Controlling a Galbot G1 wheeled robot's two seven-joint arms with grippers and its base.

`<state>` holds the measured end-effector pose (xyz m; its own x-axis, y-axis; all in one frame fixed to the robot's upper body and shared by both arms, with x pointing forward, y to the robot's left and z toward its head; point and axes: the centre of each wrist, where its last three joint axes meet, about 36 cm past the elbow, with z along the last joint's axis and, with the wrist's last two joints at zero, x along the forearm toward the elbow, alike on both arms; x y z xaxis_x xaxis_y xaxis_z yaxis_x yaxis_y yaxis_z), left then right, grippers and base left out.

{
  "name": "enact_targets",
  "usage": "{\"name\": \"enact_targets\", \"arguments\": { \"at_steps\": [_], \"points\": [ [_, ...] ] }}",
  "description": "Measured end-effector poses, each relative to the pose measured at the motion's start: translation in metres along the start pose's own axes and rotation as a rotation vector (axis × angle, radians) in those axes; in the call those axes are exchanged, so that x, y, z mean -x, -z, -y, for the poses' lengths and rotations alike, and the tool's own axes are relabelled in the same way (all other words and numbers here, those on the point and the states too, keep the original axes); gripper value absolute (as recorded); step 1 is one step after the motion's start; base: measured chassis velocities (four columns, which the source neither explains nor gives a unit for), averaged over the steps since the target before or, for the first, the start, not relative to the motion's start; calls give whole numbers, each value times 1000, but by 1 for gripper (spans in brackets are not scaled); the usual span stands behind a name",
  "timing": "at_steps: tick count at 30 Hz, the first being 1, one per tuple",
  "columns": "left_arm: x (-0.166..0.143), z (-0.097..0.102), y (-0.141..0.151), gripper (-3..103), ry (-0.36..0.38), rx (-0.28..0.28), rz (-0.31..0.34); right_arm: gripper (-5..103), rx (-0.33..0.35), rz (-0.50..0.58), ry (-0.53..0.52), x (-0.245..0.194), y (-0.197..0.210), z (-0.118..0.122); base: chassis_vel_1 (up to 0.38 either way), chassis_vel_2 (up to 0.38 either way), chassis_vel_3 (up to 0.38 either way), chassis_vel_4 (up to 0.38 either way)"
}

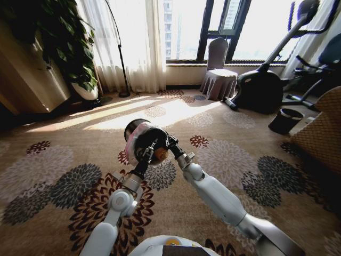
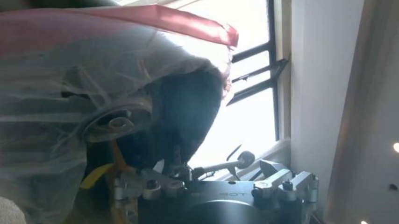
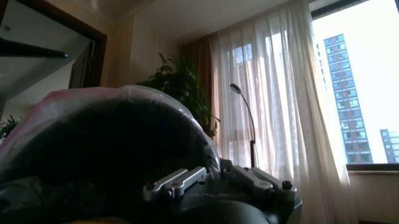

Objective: Pick up the trash from the ground and place it into the trash bin.

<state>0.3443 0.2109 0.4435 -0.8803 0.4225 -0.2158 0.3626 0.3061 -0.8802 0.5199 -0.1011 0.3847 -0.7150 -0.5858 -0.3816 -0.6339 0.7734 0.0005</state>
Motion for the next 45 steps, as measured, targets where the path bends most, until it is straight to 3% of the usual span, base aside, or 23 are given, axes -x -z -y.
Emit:
{"name": "enact_targets", "arguments": {
  "at_steps": [3,4,7,8,9,11,12,13,17,25,28,32,34,37,39,40,43,45],
  "points": [
    [-4,-1,6,100,-55,149,-27,0,-8,-29,-11,-1,1,6,0,0,0,0],
    [-4,-1,6,100,-55,149,-27,0,-8,-29,-11,-1,1,6,0,0,0,0],
    [-9,-5,13,100,-100,346,-43,0,-14,-58,-32,-3,0,13,0,0,0,0],
    [-9,-5,13,100,-100,346,-43,0,-14,-58,-32,-3,0,13,0,0,0,0],
    [-12,-10,15,100,-111,446,-56,0,-16,-70,-39,-5,0,16,0,0,0,0],
    [-19,-18,15,100,-148,588,-71,0,-16,-83,-45,-9,2,17,0,0,0,0],
    [-22,-19,16,100,-167,635,-74,0,-14,-88,-44,-10,3,16,0,0,0,0],
    [-22,-19,16,100,-167,635,-74,0,-14,-88,-44,-10,3,16,0,0,0,0],
    [-30,-20,21,100,-261,888,-74,0,-17,-128,-55,-17,11,25,0,0,0,0],
    [-35,-15,14,100,-352,991,-51,0,-26,-192,-64,-20,19,34,0,0,0,0],
    [-40,-15,15,100,-403,1061,-43,0,-32,-200,-61,-21,24,35,0,0,0,0],
    [-42,-15,17,100,-414,1121,-17,0,-34,-206,-60,-21,27,36,0,0,0,0],
    [-42,-10,21,100,-394,1189,34,0,-37,-217,-59,-21,28,36,0,0,0,0],
    [-43,-7,26,100,-365,1237,72,0,-39,-222,-61,-21,30,38,0,0,0,0],
    [-45,-7,35,100,-315,1319,116,0,-43,-225,-66,-22,31,40,0,0,0,0],
    [-45,-7,35,100,-315,1319,116,0,-43,-225,-66,-22,31,40,0,0,0,0],
    [-53,-2,49,100,-223,1389,203,0,-51,-238,-77,-26,33,46,0,0,0,0],
    [-54,-1,51,100,-211,1395,217,0,-52,-239,-79,-26,33,47,0,0,0,0]
  ]
}}
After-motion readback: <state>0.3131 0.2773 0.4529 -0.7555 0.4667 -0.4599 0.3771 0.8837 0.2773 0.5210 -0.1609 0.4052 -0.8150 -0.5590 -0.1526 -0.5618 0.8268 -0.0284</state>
